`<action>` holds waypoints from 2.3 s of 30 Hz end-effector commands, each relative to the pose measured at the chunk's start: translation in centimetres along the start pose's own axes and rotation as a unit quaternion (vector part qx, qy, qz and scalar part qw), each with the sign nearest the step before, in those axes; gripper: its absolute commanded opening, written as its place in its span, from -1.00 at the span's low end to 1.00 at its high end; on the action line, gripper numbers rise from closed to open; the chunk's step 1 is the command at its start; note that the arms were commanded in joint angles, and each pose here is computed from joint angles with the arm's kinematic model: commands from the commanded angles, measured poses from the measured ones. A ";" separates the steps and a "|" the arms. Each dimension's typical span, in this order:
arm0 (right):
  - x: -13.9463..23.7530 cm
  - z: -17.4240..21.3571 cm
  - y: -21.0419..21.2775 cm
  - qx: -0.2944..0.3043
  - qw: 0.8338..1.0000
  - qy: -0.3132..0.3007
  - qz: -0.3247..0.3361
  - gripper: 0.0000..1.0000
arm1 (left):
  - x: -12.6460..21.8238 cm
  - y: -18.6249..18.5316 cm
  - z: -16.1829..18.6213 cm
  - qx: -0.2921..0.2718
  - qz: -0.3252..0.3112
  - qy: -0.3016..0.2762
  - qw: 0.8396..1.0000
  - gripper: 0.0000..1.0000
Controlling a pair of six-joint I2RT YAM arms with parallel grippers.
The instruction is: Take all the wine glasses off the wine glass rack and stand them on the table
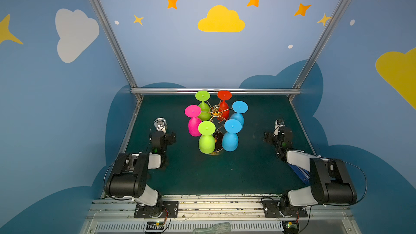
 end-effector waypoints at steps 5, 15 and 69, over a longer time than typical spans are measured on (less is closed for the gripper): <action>-0.1 -0.5 0.0 -0.004 1.000 -0.005 -0.002 0.78 | 0.1 0.0 -0.3 -0.002 0.004 -0.003 1.000 0.99; 4.7 -7.0 0.3 -0.066 0.997 -0.026 0.008 0.78 | 5.4 1.2 -5.8 0.077 -0.037 -0.023 0.996 0.99; 12.1 -17.9 14.1 -0.247 0.811 0.165 -0.505 -0.13 | 13.7 2.5 -18.2 0.166 0.155 -0.087 0.970 0.99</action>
Point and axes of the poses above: each gripper's point midway between its finger pads, its own x axis back along the fingers, its own y axis along the line the jaws close on, z = x × y, the point moved 9 cm from there along x, back along the fingers, and after that the axes turned 2 degrees about -x, right-handed, at the moved point
